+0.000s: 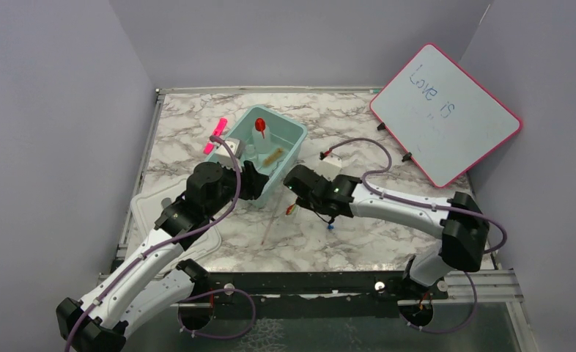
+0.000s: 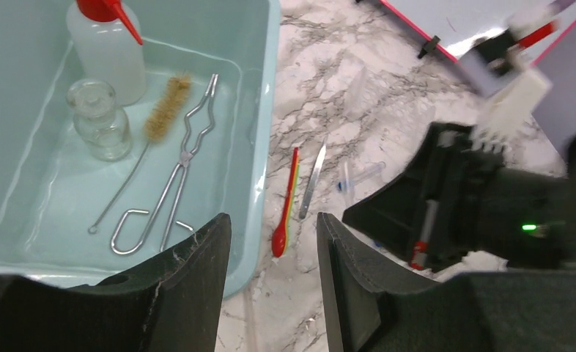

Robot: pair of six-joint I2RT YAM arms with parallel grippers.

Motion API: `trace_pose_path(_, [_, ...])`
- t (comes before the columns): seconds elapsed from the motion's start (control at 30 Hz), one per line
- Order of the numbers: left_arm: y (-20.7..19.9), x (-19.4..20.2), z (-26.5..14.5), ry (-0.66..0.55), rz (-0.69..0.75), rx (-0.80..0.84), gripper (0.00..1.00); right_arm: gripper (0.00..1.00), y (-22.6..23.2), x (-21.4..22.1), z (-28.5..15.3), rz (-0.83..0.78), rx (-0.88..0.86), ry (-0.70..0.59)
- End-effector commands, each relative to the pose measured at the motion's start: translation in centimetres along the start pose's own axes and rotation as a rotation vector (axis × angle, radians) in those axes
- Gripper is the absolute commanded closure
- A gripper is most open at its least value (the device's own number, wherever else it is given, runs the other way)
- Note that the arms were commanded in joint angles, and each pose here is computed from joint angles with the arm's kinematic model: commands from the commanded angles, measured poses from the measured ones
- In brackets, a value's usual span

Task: Organize the chemistry lab equipment

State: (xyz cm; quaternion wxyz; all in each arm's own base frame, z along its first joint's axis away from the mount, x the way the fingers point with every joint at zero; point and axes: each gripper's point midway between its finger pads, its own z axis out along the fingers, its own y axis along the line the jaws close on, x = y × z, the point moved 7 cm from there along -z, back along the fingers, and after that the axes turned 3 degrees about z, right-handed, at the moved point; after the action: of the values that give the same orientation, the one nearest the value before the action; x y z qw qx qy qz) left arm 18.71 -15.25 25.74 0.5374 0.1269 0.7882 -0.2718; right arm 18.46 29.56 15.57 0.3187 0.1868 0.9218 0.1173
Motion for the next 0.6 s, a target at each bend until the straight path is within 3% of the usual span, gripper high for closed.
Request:
trace_pose_path(0.0, [1.0, -1.1, -0.8, -0.057, -0.023, -0.124, 0.50, 0.94, 3.9, -5.1, -4.0, -0.005, -0.197, -0.152])
trace_pose_path(0.27, [2.3, -2.4, -2.6, -0.104, 0.042, -0.241, 0.50, 0.93, 9.4, -9.6, -5.7, -0.027, -0.362, -0.246])
trace_pose_path(0.57, [3.2, -2.1, -3.3, -0.146, -0.020, -0.326, 0.50, 0.93, 14.1, -9.9, 1.1, 0.021, -0.290, -0.210])
